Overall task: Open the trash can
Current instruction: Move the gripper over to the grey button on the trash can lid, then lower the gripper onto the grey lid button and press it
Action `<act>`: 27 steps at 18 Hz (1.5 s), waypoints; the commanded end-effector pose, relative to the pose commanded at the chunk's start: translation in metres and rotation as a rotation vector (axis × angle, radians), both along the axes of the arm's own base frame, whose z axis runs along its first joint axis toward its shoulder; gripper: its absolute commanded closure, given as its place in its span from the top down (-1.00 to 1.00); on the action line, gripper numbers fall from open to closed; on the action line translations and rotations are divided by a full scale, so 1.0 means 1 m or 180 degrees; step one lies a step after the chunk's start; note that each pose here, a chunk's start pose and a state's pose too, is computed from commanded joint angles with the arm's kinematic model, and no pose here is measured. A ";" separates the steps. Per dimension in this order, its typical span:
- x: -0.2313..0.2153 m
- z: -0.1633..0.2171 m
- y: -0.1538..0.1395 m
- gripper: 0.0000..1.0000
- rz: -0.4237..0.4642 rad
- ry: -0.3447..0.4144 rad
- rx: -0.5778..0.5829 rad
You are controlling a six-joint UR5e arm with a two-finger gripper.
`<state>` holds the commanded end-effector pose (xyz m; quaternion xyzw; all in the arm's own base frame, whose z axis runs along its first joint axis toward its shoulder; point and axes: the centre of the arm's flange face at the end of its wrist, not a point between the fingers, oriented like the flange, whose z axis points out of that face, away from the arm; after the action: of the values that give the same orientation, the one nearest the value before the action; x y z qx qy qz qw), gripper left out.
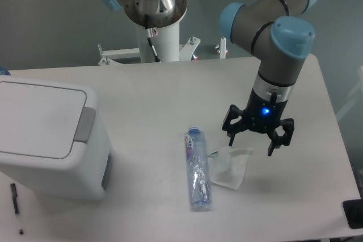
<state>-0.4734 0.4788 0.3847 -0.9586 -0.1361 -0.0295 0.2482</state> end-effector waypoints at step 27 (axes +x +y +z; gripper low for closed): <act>0.205 0.103 0.068 1.00 -0.0348 -0.0357 0.0706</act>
<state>-0.2682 0.5469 0.4880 -0.9281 -0.0932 -0.1115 0.3427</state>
